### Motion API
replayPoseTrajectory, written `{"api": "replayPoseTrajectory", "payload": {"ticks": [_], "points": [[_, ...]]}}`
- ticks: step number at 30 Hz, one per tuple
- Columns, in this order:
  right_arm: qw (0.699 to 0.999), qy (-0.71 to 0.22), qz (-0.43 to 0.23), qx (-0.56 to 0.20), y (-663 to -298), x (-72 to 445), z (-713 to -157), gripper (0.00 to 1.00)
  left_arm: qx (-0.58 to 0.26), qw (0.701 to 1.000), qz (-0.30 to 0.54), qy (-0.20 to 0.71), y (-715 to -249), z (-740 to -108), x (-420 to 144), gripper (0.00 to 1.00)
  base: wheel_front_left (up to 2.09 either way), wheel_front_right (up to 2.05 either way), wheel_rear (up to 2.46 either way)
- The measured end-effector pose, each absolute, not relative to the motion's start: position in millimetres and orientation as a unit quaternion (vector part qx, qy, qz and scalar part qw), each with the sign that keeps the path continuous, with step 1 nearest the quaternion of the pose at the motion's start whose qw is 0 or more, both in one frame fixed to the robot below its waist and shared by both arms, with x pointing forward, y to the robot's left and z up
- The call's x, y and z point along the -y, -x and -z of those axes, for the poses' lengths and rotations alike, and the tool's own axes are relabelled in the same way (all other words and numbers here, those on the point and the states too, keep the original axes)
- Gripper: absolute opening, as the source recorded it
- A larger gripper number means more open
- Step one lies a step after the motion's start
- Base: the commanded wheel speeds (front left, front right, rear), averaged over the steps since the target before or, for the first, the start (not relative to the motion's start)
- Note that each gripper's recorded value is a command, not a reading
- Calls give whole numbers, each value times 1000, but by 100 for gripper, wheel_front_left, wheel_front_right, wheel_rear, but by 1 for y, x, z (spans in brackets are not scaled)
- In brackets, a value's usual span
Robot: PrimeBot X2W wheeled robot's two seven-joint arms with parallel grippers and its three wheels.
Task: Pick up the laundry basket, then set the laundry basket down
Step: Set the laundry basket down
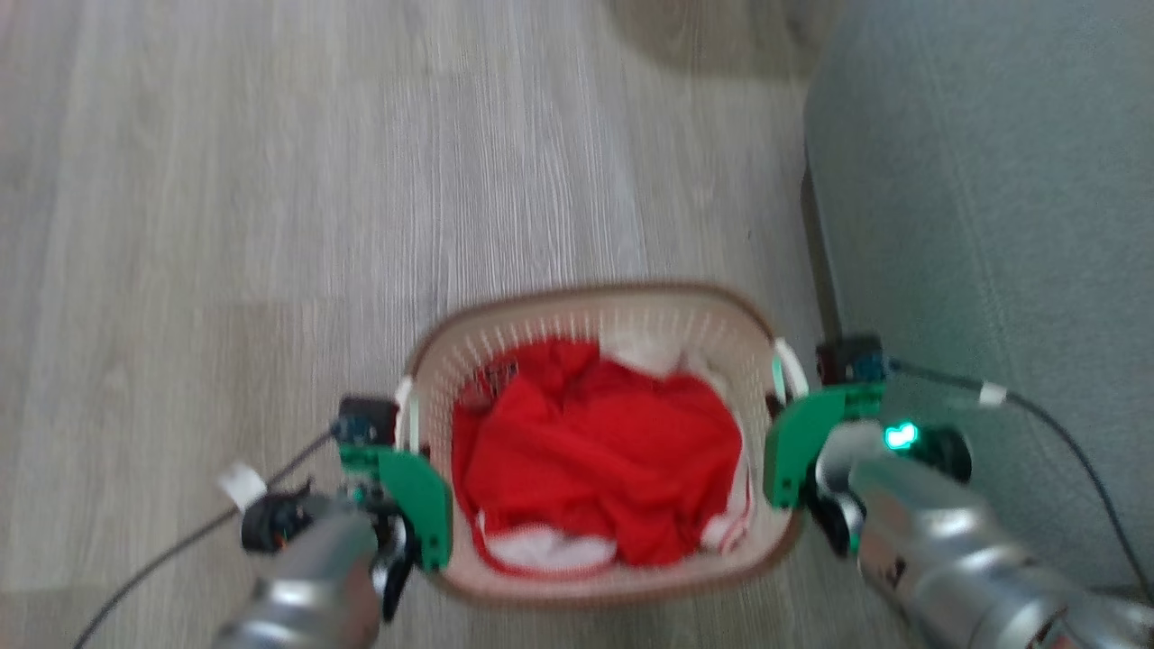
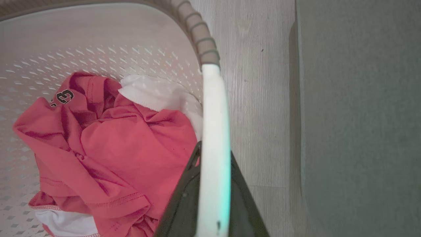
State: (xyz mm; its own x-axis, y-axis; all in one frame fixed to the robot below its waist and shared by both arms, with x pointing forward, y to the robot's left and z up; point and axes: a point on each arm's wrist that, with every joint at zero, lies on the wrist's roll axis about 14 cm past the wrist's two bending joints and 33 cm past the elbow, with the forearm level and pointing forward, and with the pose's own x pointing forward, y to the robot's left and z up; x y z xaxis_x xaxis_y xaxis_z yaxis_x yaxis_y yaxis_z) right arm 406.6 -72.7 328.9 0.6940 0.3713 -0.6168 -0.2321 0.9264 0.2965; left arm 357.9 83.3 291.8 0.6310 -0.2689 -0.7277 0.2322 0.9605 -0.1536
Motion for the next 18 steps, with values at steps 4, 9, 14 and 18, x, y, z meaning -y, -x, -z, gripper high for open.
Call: {"api": "replayPoseTrajectory", "payload": {"ticks": [4,9,14,18], "points": [[918,-96,-165,-346,-440,72,-324,0,-398,907,139,19,-392,-287,-84,0,0,0,0],[920,-93,-167,-341,-468,70,-316,0,-393,909,140,17,-420,-279,-83,0,0,0,0],[919,-94,-167,-345,-500,68,-296,0,-390,910,141,15,-451,-262,-84,0,0,0,0],[917,-100,-163,-351,-523,66,-275,0,-394,908,140,13,-472,-243,-86,0,0,0,0]]}}
